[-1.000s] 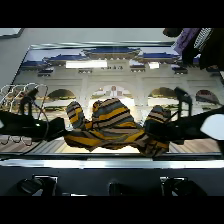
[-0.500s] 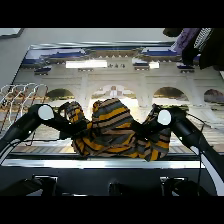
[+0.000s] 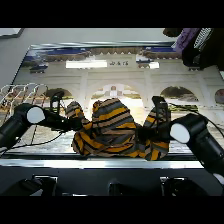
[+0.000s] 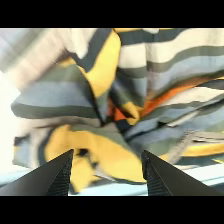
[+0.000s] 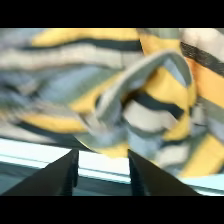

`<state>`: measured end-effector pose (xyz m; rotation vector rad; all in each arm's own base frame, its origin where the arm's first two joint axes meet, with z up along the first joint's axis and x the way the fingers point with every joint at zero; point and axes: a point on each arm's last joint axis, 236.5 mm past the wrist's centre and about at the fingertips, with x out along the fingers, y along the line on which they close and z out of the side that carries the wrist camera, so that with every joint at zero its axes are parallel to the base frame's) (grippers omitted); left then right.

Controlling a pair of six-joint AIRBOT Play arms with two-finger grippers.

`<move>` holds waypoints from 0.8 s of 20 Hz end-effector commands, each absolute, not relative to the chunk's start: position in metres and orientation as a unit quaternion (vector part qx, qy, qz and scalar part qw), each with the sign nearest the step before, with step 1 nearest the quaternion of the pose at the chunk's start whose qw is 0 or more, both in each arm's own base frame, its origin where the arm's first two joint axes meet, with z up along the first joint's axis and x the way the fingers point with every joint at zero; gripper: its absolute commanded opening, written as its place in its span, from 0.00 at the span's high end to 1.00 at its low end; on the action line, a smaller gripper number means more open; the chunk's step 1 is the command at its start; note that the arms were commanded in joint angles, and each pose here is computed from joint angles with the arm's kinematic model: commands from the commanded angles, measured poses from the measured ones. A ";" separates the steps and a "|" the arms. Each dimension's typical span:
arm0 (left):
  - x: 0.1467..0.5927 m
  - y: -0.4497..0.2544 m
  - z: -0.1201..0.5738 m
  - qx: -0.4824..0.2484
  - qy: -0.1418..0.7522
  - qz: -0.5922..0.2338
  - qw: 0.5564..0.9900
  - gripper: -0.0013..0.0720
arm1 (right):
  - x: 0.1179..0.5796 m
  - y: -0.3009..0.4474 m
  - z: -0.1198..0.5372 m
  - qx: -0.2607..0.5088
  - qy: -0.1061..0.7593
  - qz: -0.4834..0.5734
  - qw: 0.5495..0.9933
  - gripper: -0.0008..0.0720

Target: Fold the clothes and pants, and hang the long-sleeved shirts on hangers.

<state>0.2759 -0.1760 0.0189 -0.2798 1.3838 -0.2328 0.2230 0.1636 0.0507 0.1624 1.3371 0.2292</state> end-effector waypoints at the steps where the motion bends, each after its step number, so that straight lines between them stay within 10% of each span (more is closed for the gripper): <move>1: 0.284 -0.155 0.032 -0.065 0.581 -0.102 0.805 0.30 | 0.205 0.153 0.042 -0.083 0.587 0.136 0.794 0.46; 16: 0.280 -0.157 0.023 -0.059 0.582 -0.105 0.805 0.30 | 0.226 0.201 -0.029 -0.214 0.535 0.215 0.789 0.46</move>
